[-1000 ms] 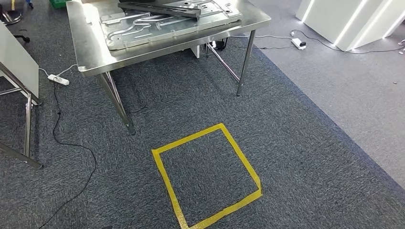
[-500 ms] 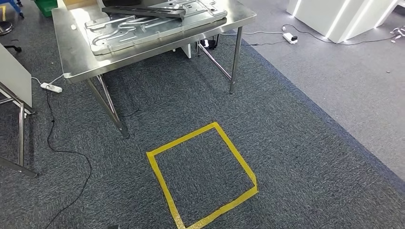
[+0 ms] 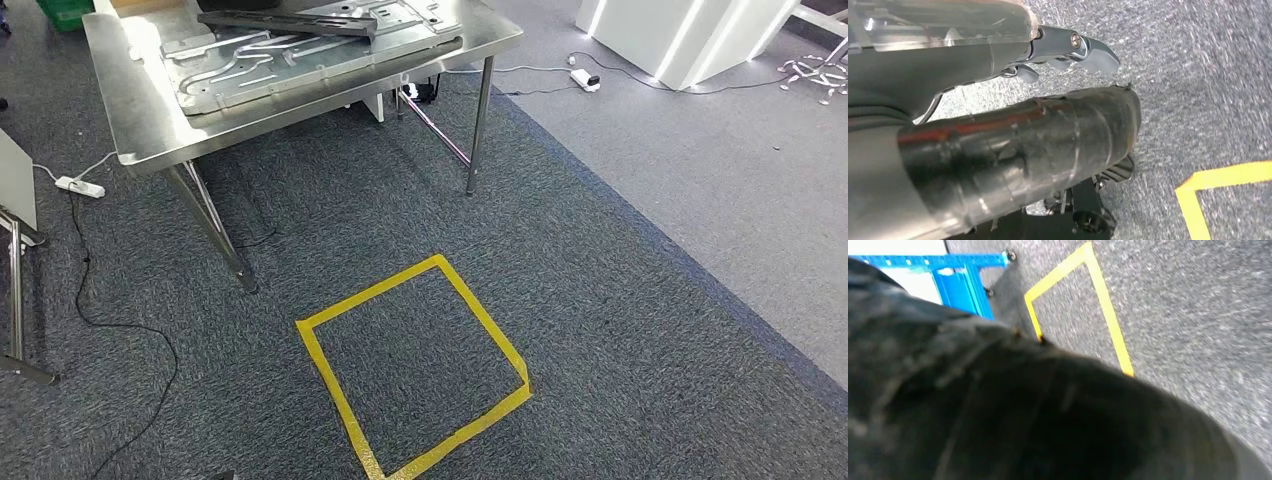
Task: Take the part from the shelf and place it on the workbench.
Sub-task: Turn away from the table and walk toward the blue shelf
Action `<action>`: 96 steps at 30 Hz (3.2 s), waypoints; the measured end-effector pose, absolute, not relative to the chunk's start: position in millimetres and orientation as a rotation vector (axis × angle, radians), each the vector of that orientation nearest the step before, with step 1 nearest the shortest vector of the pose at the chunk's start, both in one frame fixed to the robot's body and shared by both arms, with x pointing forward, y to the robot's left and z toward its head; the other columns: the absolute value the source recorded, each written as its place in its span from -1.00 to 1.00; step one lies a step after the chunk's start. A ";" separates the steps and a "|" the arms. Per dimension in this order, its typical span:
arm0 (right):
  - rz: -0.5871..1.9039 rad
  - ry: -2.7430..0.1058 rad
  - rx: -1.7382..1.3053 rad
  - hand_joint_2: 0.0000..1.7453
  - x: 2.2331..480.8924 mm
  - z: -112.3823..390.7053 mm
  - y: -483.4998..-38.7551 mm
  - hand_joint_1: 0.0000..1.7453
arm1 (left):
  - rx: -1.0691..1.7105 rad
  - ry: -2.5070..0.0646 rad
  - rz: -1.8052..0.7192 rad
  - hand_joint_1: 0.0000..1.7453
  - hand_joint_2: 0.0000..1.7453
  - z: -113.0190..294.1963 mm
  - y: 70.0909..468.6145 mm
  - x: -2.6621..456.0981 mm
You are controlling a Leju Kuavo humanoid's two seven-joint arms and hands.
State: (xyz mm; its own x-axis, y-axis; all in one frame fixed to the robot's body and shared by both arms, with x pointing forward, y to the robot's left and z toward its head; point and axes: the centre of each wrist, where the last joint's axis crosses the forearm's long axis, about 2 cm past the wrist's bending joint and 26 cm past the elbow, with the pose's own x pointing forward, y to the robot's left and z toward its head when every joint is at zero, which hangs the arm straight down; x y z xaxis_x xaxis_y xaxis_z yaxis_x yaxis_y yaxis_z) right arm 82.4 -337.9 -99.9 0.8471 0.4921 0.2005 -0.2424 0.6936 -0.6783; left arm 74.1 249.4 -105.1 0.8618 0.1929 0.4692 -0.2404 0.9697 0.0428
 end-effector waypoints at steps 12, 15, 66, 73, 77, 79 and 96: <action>0.417 -0.376 -0.695 -1.00 84.2 -99.5 -338.3 -1.00 | 0.099 -0.483 0.235 -1.00 -1.00 -104.9 248.5 75.2; 0.419 -0.368 -0.689 -1.00 83.0 -99.8 -337.9 -1.00 | 0.100 -0.478 0.236 -1.00 -1.00 -105.1 248.2 73.6; 0.280 -0.296 -0.481 -1.00 73.7 -104.7 -315.4 -1.00 | 0.181 -0.450 0.267 -1.00 -1.00 -105.3 253.2 73.1; 0.253 -0.299 -0.465 -1.00 73.9 -104.8 -317.9 -1.00 | 0.182 -0.444 0.286 -1.00 -1.00 -105.3 253.7 73.3; 0.237 -0.295 -0.458 -1.00 73.0 -105.0 -317.9 -1.00 | 0.179 -0.439 0.301 -1.00 -1.00 -105.8 254.3 70.9; 0.230 -0.295 -0.451 -1.00 73.1 -105.0 -317.0 -1.00 | 0.179 -0.439 0.307 -1.00 -1.00 -106.0 255.8 70.2; 0.056 -0.329 -0.286 -1.00 70.0 -106.7 -315.6 -1.00 | 0.063 -0.489 0.620 -1.00 -1.00 -106.0 251.4 70.9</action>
State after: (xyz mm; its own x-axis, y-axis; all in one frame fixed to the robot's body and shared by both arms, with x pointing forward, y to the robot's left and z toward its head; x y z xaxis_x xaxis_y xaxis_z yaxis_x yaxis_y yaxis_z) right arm 70.0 -315.6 -106.7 0.9453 0.1002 0.3104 -0.0075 0.9581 -0.2862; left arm 70.9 251.4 -106.0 0.7039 0.5427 0.4581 -0.5722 0.8155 -0.0869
